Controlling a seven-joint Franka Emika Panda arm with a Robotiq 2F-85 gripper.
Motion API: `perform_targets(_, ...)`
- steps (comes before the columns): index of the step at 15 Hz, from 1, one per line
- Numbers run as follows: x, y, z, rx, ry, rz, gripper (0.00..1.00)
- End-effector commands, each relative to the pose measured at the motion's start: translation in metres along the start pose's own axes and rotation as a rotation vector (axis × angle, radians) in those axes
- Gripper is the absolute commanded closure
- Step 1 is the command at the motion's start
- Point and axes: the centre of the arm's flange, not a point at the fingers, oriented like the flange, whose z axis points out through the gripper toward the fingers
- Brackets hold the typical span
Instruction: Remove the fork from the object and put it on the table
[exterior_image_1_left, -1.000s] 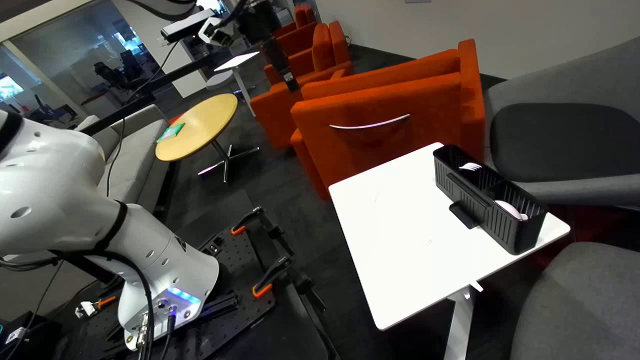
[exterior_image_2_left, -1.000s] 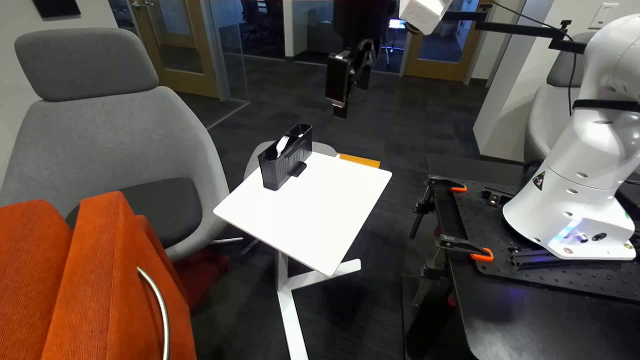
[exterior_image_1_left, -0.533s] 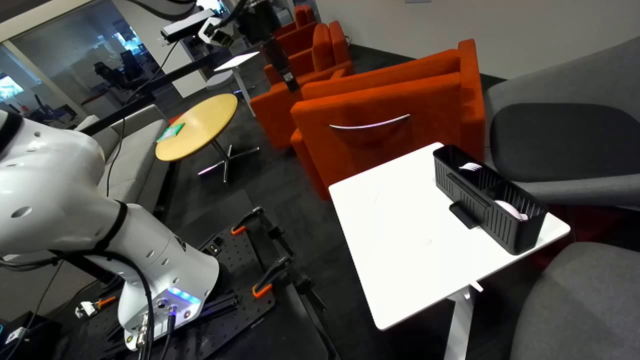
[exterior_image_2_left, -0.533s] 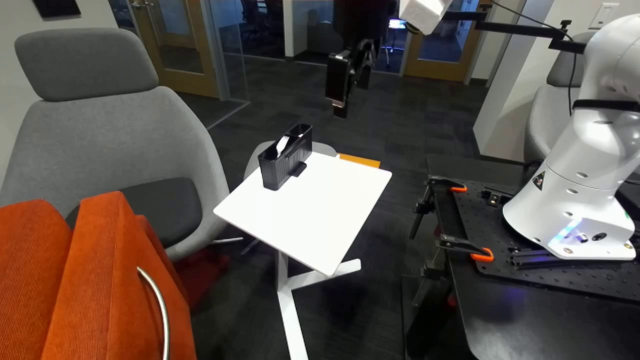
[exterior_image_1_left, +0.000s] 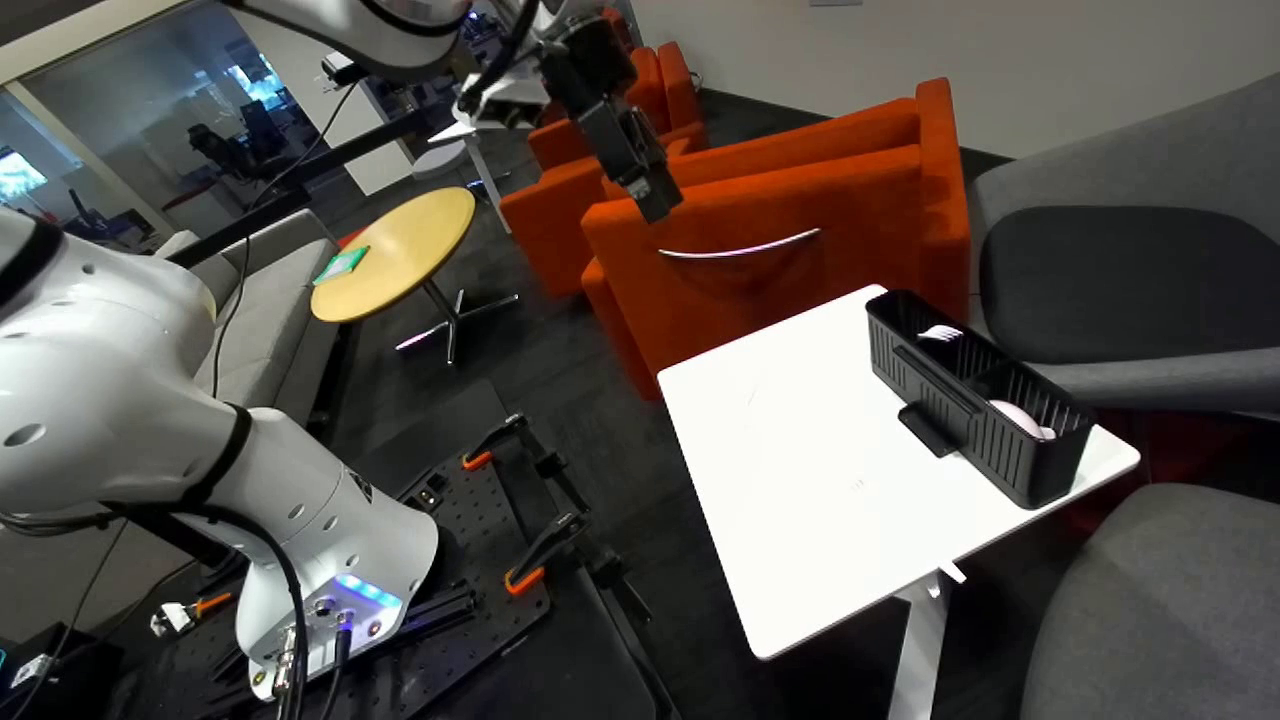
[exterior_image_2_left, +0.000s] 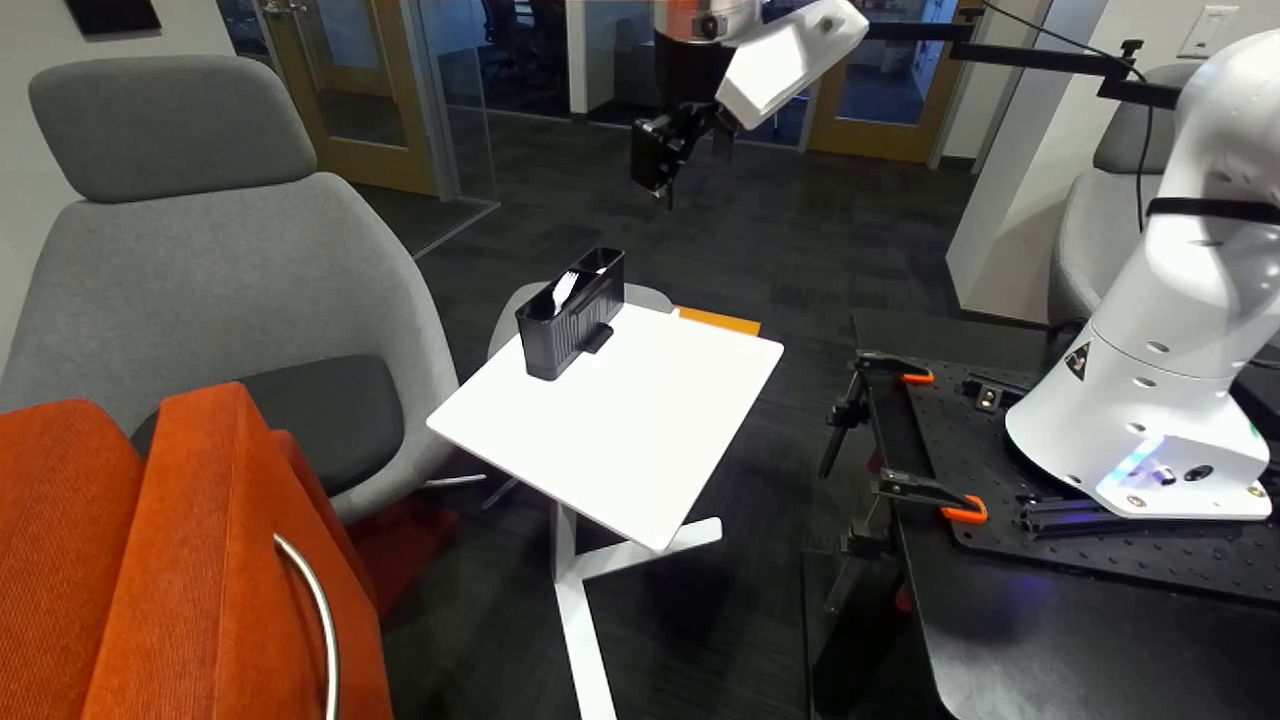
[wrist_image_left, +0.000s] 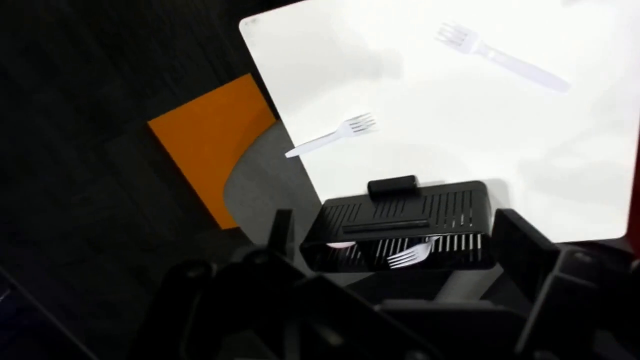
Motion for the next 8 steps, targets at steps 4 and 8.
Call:
perform_targets(4,0.051,0.010,0.086,-0.117,0.064,0.356,0.00)
perform_targets(8,0.069,0.011,0.120,-0.107,0.034,0.594,0.00)
